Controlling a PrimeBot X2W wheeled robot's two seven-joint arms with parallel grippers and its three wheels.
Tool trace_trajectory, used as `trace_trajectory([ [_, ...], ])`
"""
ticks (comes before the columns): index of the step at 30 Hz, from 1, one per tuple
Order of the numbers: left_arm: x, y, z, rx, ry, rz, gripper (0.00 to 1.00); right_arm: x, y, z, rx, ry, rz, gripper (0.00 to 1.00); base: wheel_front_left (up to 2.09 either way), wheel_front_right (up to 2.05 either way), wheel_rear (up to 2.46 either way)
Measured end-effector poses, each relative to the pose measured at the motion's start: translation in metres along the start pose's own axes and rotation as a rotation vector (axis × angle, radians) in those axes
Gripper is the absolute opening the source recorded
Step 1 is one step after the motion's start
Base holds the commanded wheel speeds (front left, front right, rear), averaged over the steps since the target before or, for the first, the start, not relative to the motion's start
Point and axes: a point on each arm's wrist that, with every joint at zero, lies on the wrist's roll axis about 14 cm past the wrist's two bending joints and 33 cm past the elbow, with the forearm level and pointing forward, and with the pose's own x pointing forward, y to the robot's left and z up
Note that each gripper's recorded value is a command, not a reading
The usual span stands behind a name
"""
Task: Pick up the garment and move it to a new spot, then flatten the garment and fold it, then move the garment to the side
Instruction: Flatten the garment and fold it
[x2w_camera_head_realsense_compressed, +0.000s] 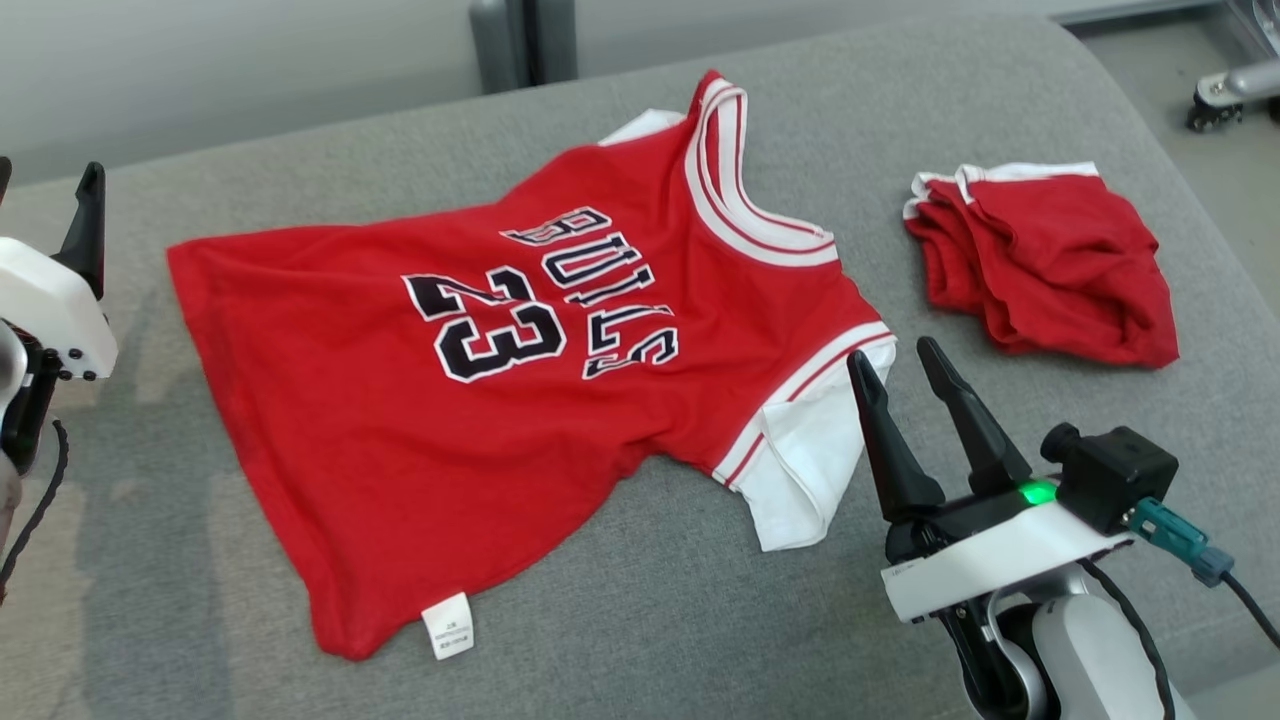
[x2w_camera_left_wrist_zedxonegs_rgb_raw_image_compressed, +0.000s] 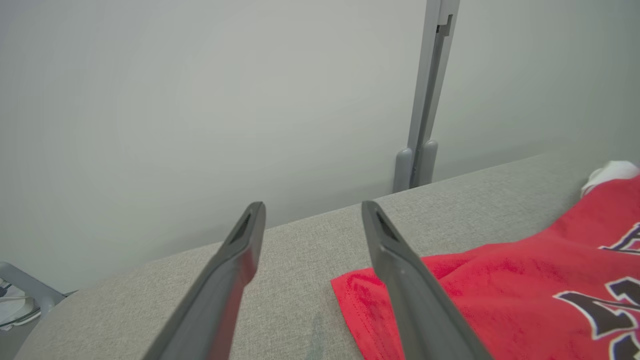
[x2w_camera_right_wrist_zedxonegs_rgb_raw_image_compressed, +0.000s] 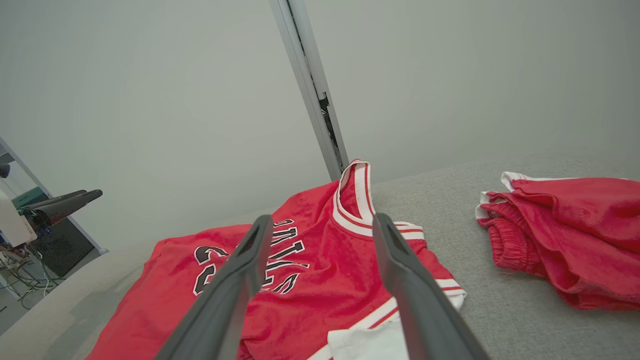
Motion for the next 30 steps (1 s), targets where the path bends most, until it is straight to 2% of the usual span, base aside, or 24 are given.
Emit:
trace_trajectory([
  [6,-0.035,0.010,0.032,-0.067,-0.123,0.009,1.00,-0.011,-0.003,-0.004,-0.001,0.010,-0.017,1.00,0.00,0.00,0.00],
  [17,-0.115,0.018,0.032,-0.174,-0.251,0.095,1.00,-0.020,-0.001,0.005,-0.022,-0.032,-0.017,1.00,0.00,0.00,0.00],
  [28,-0.183,-0.026,0.001,-0.377,-0.261,0.139,1.00,-0.039,-0.012,-0.006,-0.036,0.002,-0.060,1.00,0.00,0.00,0.00],
  [30,-0.196,-0.029,-0.001,-0.388,-0.271,0.172,1.00,-0.044,-0.015,-0.002,-0.038,-0.012,-0.072,1.00,0.00,0.00,0.00],
])
